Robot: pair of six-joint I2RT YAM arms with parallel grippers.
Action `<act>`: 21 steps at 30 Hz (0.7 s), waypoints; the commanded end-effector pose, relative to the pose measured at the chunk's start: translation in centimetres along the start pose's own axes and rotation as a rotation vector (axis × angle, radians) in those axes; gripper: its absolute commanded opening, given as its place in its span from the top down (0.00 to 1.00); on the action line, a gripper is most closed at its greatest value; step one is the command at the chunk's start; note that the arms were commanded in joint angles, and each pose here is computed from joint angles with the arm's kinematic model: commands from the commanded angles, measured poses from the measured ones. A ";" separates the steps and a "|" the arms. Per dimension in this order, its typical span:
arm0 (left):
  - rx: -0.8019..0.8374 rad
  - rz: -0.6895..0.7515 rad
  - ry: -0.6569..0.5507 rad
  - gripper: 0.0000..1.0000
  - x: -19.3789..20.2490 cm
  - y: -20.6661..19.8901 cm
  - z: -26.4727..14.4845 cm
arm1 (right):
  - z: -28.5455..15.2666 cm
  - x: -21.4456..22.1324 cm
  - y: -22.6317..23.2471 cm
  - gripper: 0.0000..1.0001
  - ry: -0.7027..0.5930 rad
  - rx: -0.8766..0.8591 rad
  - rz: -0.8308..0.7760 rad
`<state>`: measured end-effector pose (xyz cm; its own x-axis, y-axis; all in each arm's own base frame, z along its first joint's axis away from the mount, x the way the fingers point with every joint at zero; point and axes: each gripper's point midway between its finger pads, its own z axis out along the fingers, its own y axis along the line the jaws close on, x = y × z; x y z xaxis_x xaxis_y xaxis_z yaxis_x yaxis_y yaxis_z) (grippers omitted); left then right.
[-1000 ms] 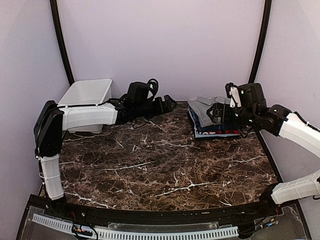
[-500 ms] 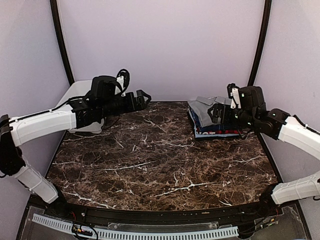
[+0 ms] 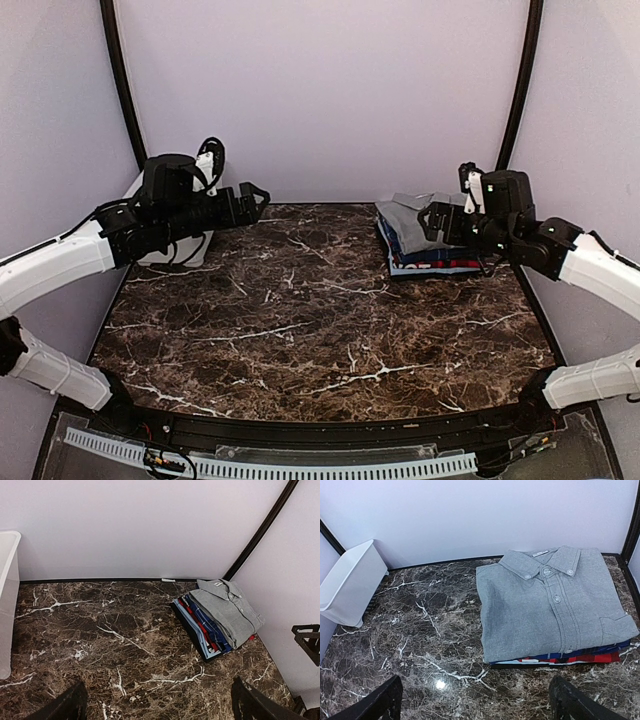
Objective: Fold and stack the long sleeve shirts
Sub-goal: Reset both arms
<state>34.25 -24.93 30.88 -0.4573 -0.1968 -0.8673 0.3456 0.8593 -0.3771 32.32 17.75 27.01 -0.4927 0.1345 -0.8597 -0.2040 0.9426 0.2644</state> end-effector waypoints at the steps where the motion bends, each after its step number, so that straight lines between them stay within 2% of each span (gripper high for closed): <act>1: -0.026 0.023 0.000 0.01 0.1 1.0 -0.9 | -0.6 -1.5 -0.1 0.01 -0.062 0.000 0.025; 21: -0.032 0.018 -0.040 0.01 -1.2 1.1 -1.5 | -1.1 -1.8 0.1 0.01 -0.059 -0.006 0.008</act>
<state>34.18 -23.86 30.90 -0.4490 -0.1924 -0.8726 0.3274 0.8732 -0.3610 32.26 17.58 27.20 -0.4874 0.1366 -0.8624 -0.2002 0.9439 0.2627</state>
